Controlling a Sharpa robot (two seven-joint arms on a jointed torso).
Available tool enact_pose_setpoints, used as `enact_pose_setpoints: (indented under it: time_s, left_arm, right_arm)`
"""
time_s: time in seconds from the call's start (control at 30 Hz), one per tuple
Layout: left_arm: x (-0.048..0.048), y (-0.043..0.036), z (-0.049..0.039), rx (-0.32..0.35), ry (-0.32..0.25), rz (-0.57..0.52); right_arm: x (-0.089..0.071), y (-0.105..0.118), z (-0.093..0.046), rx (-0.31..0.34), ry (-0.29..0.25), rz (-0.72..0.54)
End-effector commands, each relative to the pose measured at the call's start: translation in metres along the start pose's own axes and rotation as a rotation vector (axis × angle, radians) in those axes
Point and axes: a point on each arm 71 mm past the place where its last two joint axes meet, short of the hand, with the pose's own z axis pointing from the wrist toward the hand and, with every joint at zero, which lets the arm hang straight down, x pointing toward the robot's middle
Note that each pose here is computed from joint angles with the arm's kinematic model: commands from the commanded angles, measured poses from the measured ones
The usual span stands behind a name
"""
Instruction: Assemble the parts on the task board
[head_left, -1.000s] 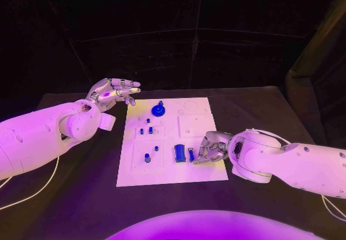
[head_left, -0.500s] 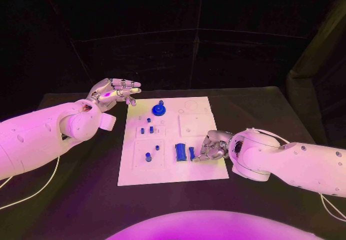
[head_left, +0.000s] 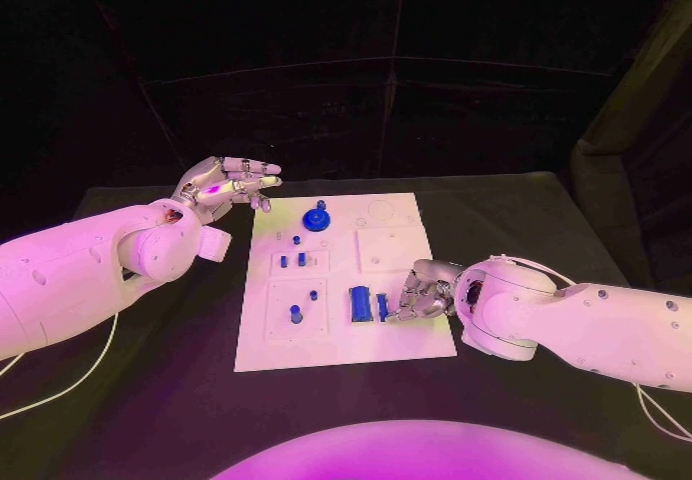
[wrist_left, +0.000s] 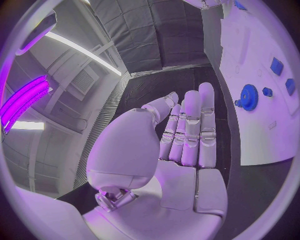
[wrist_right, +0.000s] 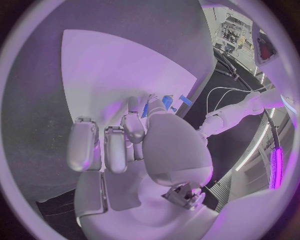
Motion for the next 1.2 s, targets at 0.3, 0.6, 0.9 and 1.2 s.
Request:
enact_pose_setpoints:
  time_s: [0.3,0.6,0.9,1.2]
  left_arm:
    - [0.0005,-0.0015,-0.0002,0.008,0.01,-0.007]
    - [-0.0004,0.0014,0.0012,0.028,-0.02,-0.037]
    - [-0.0057,0.0189,0.0067,0.035,-0.109,-0.103]
    - [-0.0013,0.0403,0.0216,0.028,-0.213,-0.126]
  right_arm:
    - [-0.007,-0.004,-0.005,-0.075,-0.044,0.138]
    - [-0.056,-0.015,0.009,-0.362,-0.164,0.568]
    - [-0.1,-0.032,0.057,-0.497,-0.29,0.891]
    - [-0.116,-0.038,0.095,-0.524,-0.355,0.961]
